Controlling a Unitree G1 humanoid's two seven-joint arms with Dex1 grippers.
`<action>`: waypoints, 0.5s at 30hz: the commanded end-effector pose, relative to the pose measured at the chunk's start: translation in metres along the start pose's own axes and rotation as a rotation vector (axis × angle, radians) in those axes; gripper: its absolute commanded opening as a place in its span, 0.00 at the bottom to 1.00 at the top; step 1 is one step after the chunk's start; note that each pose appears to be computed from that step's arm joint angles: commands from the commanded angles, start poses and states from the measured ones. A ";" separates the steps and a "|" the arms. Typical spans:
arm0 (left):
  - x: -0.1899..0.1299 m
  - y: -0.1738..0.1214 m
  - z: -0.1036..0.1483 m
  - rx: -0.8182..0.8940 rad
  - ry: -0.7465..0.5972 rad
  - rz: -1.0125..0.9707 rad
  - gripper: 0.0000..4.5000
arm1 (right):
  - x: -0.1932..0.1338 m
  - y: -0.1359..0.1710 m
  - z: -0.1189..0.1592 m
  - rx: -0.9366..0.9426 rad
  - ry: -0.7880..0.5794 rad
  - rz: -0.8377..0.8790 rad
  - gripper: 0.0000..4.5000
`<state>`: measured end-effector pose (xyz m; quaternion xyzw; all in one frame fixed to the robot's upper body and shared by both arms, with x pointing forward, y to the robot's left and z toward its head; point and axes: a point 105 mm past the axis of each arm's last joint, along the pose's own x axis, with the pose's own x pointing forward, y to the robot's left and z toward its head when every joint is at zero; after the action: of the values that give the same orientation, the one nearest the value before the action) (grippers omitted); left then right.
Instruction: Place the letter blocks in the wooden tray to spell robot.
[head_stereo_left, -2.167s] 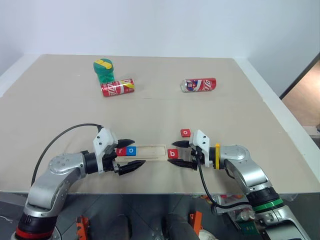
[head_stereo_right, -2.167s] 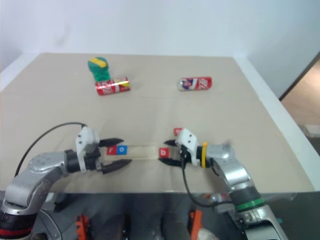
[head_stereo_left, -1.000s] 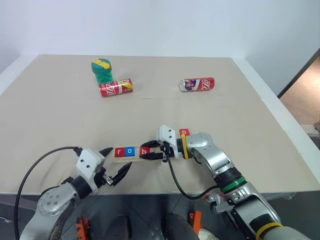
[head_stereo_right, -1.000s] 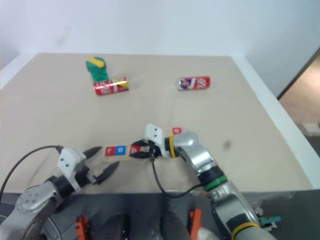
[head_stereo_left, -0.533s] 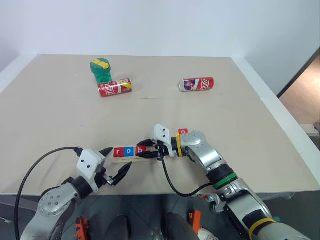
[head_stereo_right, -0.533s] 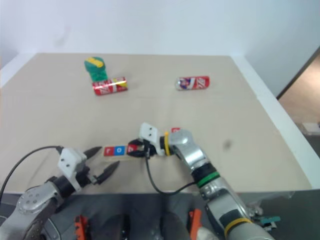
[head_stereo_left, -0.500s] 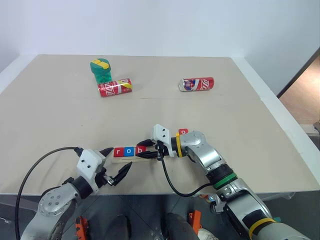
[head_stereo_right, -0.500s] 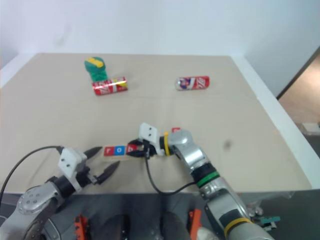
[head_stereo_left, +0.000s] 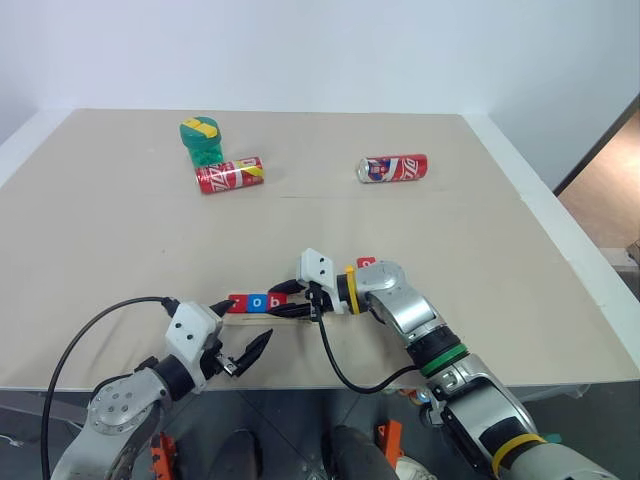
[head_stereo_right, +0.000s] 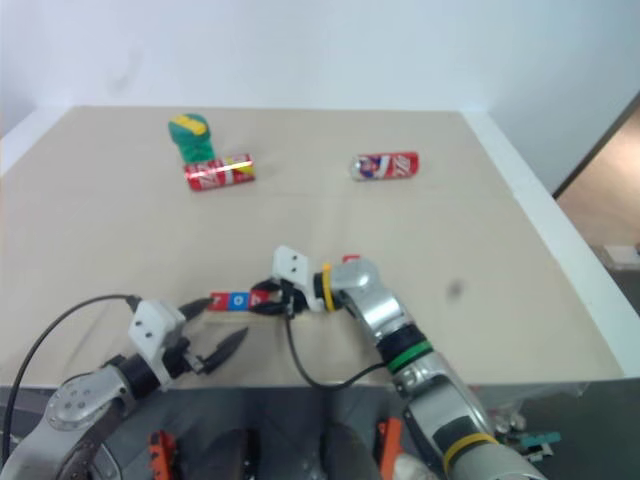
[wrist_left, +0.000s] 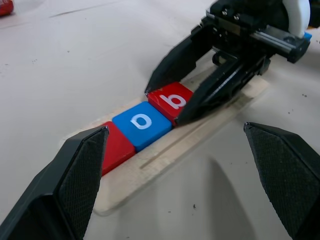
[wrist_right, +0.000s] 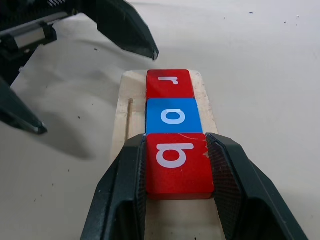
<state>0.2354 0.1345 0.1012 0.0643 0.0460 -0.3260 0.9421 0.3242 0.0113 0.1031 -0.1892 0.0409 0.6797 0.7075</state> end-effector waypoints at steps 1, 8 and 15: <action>0.001 -0.002 0.008 0.033 -0.025 -0.012 1.00 | -0.003 -0.007 0.016 -0.037 -0.039 -0.016 0.38; 0.002 0.000 0.008 0.035 -0.020 -0.007 1.00 | -0.004 -0.005 0.012 -0.029 -0.022 -0.012 0.38; 0.004 -0.001 0.006 0.036 -0.014 -0.003 1.00 | -0.006 0.000 0.012 -0.005 0.001 -0.036 0.59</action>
<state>0.2383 0.1336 0.1016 0.0719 0.0442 -0.3242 0.9422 0.3265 0.0066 0.1033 -0.1916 0.0567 0.6667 0.7180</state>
